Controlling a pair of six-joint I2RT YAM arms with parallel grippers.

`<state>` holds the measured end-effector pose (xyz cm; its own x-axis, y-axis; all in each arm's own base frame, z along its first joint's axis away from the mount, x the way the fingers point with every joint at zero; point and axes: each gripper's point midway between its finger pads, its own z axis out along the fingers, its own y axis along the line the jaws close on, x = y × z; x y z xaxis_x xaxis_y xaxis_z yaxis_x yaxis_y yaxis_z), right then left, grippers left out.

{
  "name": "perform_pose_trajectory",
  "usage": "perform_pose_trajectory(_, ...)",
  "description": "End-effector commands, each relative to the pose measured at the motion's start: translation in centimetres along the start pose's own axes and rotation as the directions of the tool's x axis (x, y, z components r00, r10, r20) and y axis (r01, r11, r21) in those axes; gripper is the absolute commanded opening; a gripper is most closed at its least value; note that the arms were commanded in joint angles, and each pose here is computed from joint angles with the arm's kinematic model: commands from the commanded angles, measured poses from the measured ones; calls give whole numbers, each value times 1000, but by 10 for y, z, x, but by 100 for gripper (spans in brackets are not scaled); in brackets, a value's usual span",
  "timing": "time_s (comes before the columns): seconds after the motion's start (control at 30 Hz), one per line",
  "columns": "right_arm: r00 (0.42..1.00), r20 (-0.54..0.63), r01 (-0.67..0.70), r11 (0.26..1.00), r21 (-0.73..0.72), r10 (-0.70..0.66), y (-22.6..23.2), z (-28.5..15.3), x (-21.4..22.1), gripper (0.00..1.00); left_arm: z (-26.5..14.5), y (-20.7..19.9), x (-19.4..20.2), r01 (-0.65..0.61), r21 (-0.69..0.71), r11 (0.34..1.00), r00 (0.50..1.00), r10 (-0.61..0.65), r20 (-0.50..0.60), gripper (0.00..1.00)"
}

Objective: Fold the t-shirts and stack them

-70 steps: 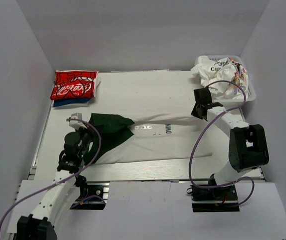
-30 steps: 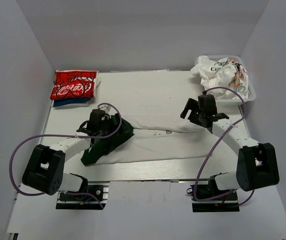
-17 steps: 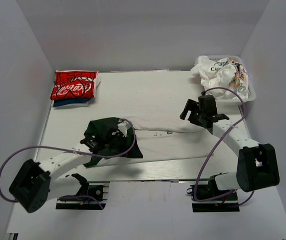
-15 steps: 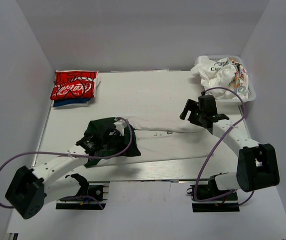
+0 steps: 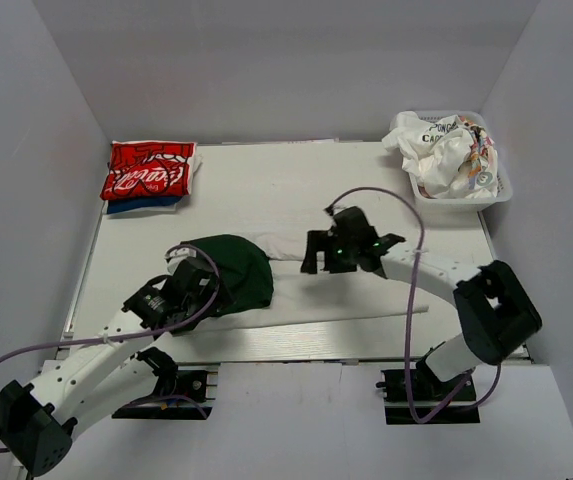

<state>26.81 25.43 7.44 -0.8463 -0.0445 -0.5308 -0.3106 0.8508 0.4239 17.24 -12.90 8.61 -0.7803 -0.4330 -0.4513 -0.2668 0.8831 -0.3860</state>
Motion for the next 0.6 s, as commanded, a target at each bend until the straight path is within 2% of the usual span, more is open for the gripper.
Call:
perform_pose_trajectory(0.0, 997, -44, 49, 985, -163, -57, 56, 10, 7, 91, 5, 26, 3, 57, -107, 993, 998, -54, 28, 91)
perform_pose_trajectory(0.03, 995, -72, 57, 980, -191, -72, 71, 14, 20, 91, 9, 30, 7, 55, -114, 992, 998, -52, 24, 85)
perform_pose_trajectory(0.17, 987, -117, 70, 959, -273, -105, 107, 25, 33, 87, 21, 21, 3, 64, -65, 996, 997, -61, 48, 79)
perform_pose_trajectory(0.3, 979, -162, 73, 959, -272, -121, 116, 38, 49, 85, 27, 28, -7, 56, -137, 989, 995, -44, 89, 72)
perform_pose_trajectory(0.43, 977, -182, 62, 969, -238, -107, 115, 46, 51, 80, 32, 18, -11, 49, -91, 995, 994, -39, 105, 60)
perform_pose_trajectory(0.57, 972, -217, 35, 968, -249, -91, 118, 53, 59, 69, 42, 14, -1, 36, -70, 997, 998, -32, 58, 22)
